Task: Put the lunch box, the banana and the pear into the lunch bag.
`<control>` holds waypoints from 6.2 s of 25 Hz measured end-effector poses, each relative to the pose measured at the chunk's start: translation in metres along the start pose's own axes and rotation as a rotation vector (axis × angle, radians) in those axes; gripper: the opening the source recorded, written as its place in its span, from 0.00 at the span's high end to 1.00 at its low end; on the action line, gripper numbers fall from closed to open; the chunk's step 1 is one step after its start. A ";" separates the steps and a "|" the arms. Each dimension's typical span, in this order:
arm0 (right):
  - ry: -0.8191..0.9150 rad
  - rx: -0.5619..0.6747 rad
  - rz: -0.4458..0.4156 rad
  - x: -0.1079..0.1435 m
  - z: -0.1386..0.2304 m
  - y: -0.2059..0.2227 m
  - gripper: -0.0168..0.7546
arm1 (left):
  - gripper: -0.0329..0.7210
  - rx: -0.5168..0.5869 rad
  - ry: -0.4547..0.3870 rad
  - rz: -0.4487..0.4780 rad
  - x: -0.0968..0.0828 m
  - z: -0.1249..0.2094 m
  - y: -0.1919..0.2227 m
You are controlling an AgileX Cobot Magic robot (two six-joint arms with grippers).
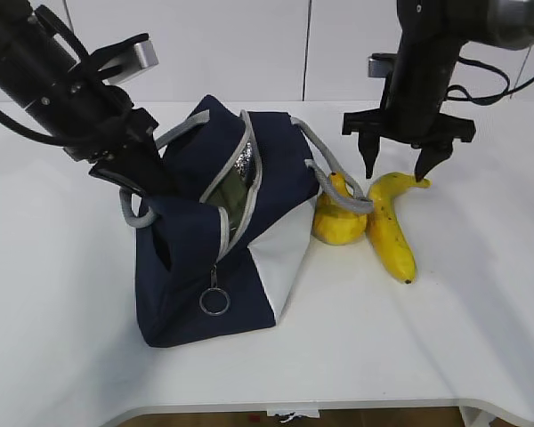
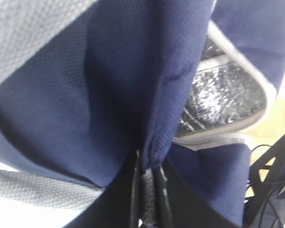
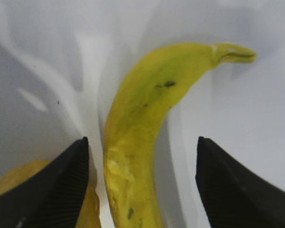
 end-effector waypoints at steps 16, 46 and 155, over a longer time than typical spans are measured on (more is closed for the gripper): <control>0.019 0.077 -0.030 0.009 0.008 0.034 0.31 | 0.94 0.006 0.009 -0.022 0.004 0.001 0.000; -0.215 -0.220 -0.147 0.008 0.000 -0.114 0.63 | 0.94 0.008 0.009 -0.021 0.003 0.001 0.000; -0.401 -0.071 -0.074 0.005 0.067 -0.101 0.29 | 0.94 -0.185 -0.129 0.113 0.000 -0.013 -0.054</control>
Point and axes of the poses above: a point on each arm's last joint axis where the gripper is mounted, y pointing out along that axis toward the gripper, x along the wrist's bending axis when the last joint is at zero, z = x × y, the point moved 7 cm from there along y, pointing out along that axis toward the gripper, and after that the axes turned 7 degrees about -y, right-handed, at the moved point
